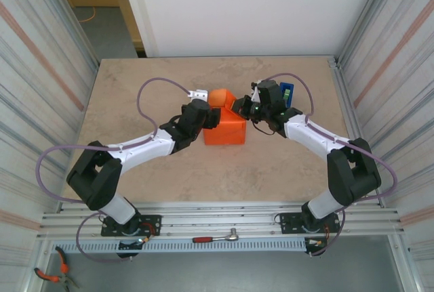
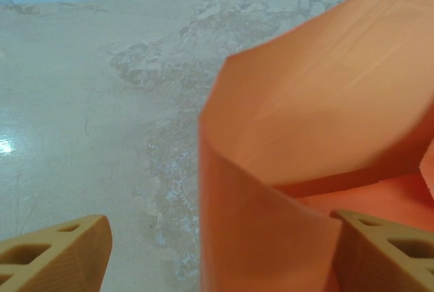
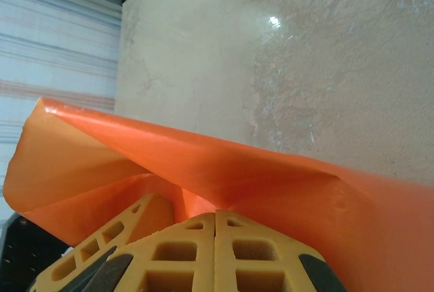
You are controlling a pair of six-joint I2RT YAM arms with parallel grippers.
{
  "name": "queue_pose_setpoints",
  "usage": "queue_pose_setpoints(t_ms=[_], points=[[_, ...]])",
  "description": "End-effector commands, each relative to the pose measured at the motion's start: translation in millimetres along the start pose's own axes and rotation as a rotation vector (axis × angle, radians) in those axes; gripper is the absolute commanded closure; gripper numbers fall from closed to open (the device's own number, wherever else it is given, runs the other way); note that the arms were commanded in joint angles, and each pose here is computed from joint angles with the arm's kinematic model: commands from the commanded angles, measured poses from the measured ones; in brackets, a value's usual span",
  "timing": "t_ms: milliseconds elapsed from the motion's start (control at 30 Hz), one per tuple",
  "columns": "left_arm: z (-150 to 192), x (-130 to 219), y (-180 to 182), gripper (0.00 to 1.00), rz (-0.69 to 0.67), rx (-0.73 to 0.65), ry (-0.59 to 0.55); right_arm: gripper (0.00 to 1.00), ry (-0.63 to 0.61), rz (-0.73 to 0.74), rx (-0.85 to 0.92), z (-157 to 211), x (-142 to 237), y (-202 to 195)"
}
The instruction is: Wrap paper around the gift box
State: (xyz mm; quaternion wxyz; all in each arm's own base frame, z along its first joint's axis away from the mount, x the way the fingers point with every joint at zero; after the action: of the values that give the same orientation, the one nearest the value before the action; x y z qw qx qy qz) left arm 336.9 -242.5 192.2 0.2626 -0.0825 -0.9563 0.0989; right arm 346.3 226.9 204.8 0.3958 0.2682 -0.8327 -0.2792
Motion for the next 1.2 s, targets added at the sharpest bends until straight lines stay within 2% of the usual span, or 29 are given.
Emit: queue_pose_setpoints(t_ms=[0,267,500,667,833,967,1167], points=[[12.4,-2.9,2.5,0.17,-0.022,-0.026,0.023,1.0,0.047,0.0,0.063,9.3,-4.2,3.2],[-7.6,6.9,-3.8,0.16,0.0,0.002,0.034,1.0,0.152,0.178,0.205,44.2,-7.5,-16.4],[-58.8,43.2,-3.9,0.14,0.114,0.157,0.011,1.0,0.204,0.293,0.332,75.9,-16.8,-32.8],[-78.3,62.8,26.2,0.12,0.127,0.318,-0.021,1.0,0.202,0.306,0.323,92.9,-18.5,-41.5],[-71.9,62.2,60.7,0.13,0.068,0.422,0.003,1.0,0.195,0.305,0.297,99.1,-14.8,-46.5],[-56.8,53.2,74.4,0.24,0.03,0.453,0.045,1.0,0.198,0.29,0.292,99.5,-12.9,-44.1],[-37.9,33.9,75.6,0.6,0.024,0.462,0.083,1.0,0.225,0.284,0.274,102.7,-11.6,-45.6]])
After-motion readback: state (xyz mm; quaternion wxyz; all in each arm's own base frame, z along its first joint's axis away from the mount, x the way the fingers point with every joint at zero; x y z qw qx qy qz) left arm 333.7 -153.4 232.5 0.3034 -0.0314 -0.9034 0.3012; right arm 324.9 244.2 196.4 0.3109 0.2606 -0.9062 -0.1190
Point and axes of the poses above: each hand's point on the last joint's axis, 136 mm out from that joint toward the fingers, its own x axis back along the fingers, its own y axis along the line the jaws close on, z = x × y, the point moved 5 cm from there along x, back along the fingers, and after that the axes turned 11 degrees about x, right-handed, at the moved point
